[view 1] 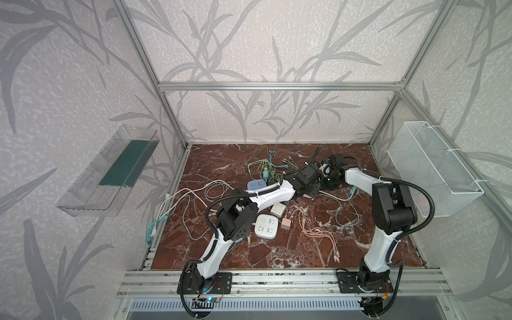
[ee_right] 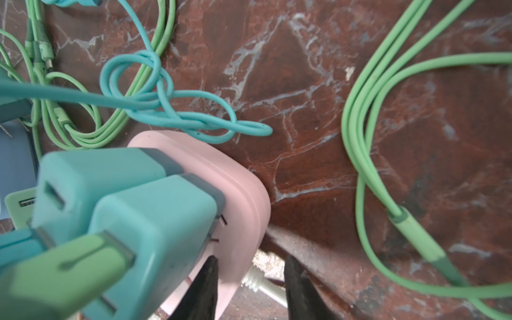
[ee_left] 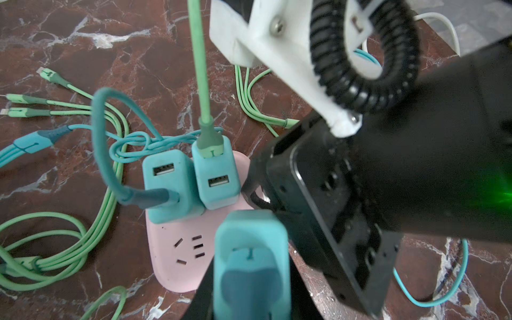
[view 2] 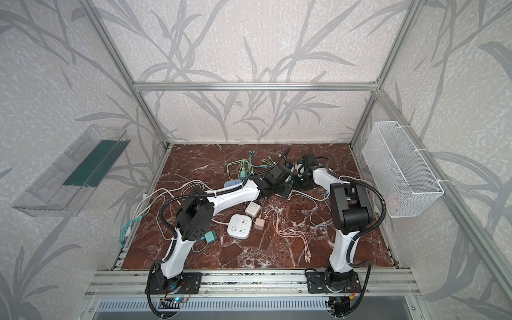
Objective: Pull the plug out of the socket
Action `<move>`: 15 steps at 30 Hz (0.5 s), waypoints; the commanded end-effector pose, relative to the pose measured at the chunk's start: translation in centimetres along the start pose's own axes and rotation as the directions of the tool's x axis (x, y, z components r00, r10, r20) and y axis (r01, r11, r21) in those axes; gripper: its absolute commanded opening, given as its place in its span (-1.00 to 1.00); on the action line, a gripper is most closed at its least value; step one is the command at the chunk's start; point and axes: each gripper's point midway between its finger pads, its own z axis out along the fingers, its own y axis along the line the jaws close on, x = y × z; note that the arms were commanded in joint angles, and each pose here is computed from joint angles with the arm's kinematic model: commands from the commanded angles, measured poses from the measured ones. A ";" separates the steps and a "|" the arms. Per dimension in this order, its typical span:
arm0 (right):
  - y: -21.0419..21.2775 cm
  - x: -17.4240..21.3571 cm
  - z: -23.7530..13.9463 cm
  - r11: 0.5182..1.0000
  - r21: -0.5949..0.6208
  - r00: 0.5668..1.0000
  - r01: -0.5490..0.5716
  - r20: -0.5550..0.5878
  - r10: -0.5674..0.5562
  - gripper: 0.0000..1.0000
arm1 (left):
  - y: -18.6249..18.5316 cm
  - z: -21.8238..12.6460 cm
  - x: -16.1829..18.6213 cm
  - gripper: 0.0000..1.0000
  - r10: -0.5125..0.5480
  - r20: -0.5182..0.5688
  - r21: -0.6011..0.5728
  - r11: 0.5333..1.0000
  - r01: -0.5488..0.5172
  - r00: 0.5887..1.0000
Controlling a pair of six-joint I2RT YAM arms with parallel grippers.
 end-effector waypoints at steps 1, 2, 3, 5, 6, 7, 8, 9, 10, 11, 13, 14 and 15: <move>-0.3 0.5 0.3 1.000 0.014 1.000 0.001 -0.020 0.000 -0.18 | -0.2 -2.5 -1.8 -0.47 0.005 0.050 0.014 1.000 -0.006 0.999; -0.2 0.4 0.2 1.000 0.006 1.000 0.000 -0.013 0.000 -0.16 | -0.1 -2.5 -1.5 -0.47 -0.001 0.046 0.013 1.000 0.001 0.999; 0.0 0.2 0.0 1.000 -0.004 1.000 0.000 -0.003 0.000 -0.16 | 0.0 -2.6 -1.4 -0.47 -0.006 0.045 0.013 1.000 0.005 0.999; 0.3 -0.1 -0.4 1.000 -0.028 1.000 -0.012 0.017 0.012 -0.15 | 0.1 -2.9 -1.1 -0.46 -0.024 0.045 0.018 1.000 0.023 0.999; 0.4 -0.2 -0.5 0.999 -0.040 1.000 -0.014 0.026 0.015 -0.15 | 0.1 -3.0 -1.0 -0.47 -0.032 0.045 0.020 0.999 0.031 0.998; 0.5 -0.4 -0.8 0.999 -0.051 0.999 -0.018 0.038 0.020 -0.15 | 0.1 -3.2 -0.8 -0.47 -0.044 0.045 0.026 0.999 0.043 0.998; 0.5 -0.5 -1.0 0.998 -0.057 0.999 -0.024 0.045 0.026 -0.15 | 0.1 -3.4 -0.7 -0.47 -0.058 0.045 0.032 0.998 0.056 0.997; 0.6 -0.6 -1.2 0.997 -0.066 0.998 -0.025 0.055 0.029 -0.15 | 0.0 -3.4 -0.5 -0.47 -0.068 0.043 0.037 0.997 0.067 0.997; 0.7 -0.8 -1.4 0.997 -0.078 0.997 -0.024 0.065 0.029 -0.15 | 0.0 -3.6 -0.5 -0.47 -0.080 0.046 0.043 0.996 0.078 0.996; 0.9 -0.8 -1.5 0.996 -0.089 0.997 -0.023 0.069 0.029 -0.14 | 0.0 -3.8 -0.3 -0.47 -0.094 0.047 0.050 0.995 0.091 0.994; 1.2 -1.1 -1.9 0.994 -0.111 0.996 -0.018 0.084 0.028 -0.11 | -0.2 -4.0 -0.1 -0.47 -0.116 0.046 0.065 0.991 0.113 0.992; 1.4 -1.2 -2.2 0.992 -0.122 0.995 -0.014 0.095 0.025 -0.10 | -0.3 -4.1 0.2 -0.47 -0.129 0.041 0.075 0.989 0.126 0.991; 1.5 -1.3 -2.3 0.991 -0.130 0.994 -0.011 0.102 0.024 -0.09 | -0.3 -4.1 0.4 -0.46 -0.141 0.037 0.083 0.987 0.138 0.989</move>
